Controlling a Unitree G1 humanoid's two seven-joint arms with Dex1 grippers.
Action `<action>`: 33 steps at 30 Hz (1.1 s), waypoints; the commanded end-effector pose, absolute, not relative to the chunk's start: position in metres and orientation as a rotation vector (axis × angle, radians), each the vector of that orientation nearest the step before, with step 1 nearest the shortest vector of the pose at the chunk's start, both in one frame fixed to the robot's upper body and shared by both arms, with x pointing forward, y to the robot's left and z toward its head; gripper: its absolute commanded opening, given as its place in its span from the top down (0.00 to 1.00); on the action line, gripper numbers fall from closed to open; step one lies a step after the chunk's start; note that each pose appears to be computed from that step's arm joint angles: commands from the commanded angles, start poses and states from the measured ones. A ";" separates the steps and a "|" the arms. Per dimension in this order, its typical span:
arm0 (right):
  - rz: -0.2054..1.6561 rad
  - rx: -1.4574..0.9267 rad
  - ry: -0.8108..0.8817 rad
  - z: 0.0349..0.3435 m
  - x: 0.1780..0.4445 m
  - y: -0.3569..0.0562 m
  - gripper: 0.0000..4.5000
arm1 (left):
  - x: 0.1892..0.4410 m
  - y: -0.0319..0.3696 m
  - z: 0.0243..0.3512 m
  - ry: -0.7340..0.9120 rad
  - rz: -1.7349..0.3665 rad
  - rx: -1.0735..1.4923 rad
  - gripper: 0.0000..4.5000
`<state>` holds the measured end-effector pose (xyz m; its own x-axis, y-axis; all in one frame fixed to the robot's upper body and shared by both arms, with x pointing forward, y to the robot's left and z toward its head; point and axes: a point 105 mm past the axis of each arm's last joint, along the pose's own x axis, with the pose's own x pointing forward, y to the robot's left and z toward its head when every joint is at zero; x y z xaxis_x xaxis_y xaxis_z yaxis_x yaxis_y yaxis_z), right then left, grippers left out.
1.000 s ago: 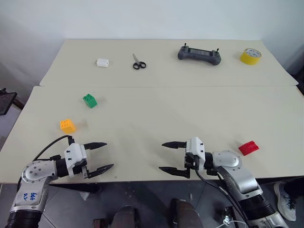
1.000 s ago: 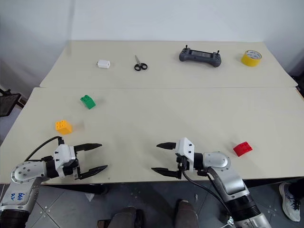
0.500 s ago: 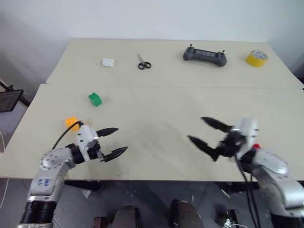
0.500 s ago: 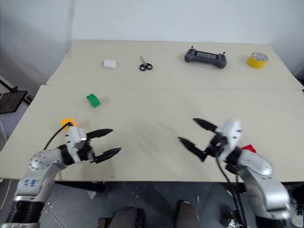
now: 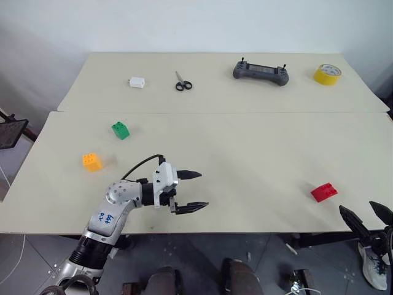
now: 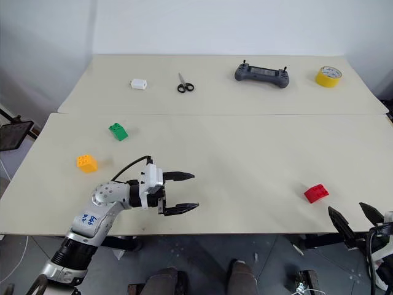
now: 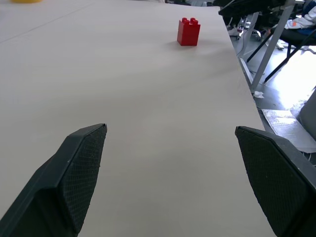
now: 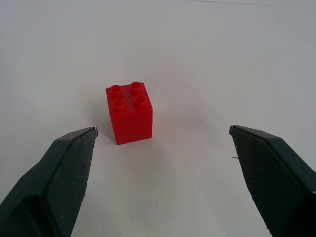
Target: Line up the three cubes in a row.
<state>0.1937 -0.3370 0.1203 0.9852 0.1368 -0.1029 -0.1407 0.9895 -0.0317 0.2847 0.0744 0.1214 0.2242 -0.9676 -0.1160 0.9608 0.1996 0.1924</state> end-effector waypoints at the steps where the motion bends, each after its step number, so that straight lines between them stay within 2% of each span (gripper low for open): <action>1: 0.199 -0.055 0.140 0.137 0.207 -0.329 0.00 | 0.286 0.073 0.127 -0.069 -1.366 0.266 0.02; 5: 0.257 -0.015 0.238 0.129 0.224 -0.317 0.00 | 0.285 0.075 0.124 -0.068 -1.376 0.286 0.02; 11: 0.177 -0.035 0.315 0.110 0.241 -0.333 0.00 | 0.281 0.081 0.121 -0.057 -1.359 0.296 0.02; 14: 0.233 -0.025 0.351 0.098 0.246 -0.328 0.13 | 0.278 0.084 0.119 -0.053 -1.346 0.299 0.00; 21: 0.296 -0.017 0.297 0.098 0.258 -0.321 0.66 | 0.282 0.092 0.123 -0.058 -1.307 0.290 0.00; 24: 0.433 -0.130 0.273 0.106 0.263 -0.309 0.66 | 0.279 0.099 0.126 -0.065 -1.294 0.256 0.00; 26: 0.598 -0.234 0.280 0.118 0.268 -0.287 0.66 | 0.276 0.105 0.126 -0.068 -1.293 0.253 0.00; 28: 0.775 -0.318 0.296 0.128 0.273 -0.260 0.66 | 0.276 0.111 0.123 -0.057 -1.276 0.260 0.00; 33: 1.107 -0.420 0.257 0.156 0.315 -0.171 0.66 | 0.284 0.130 0.118 -0.037 -1.152 0.252 0.00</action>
<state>0.3135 -0.1952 0.1603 0.5261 0.7712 -0.3585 -0.8504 0.4769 -0.2220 0.2830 0.1217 0.1131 0.3643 -0.9237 -0.1182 0.9218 0.3397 0.1866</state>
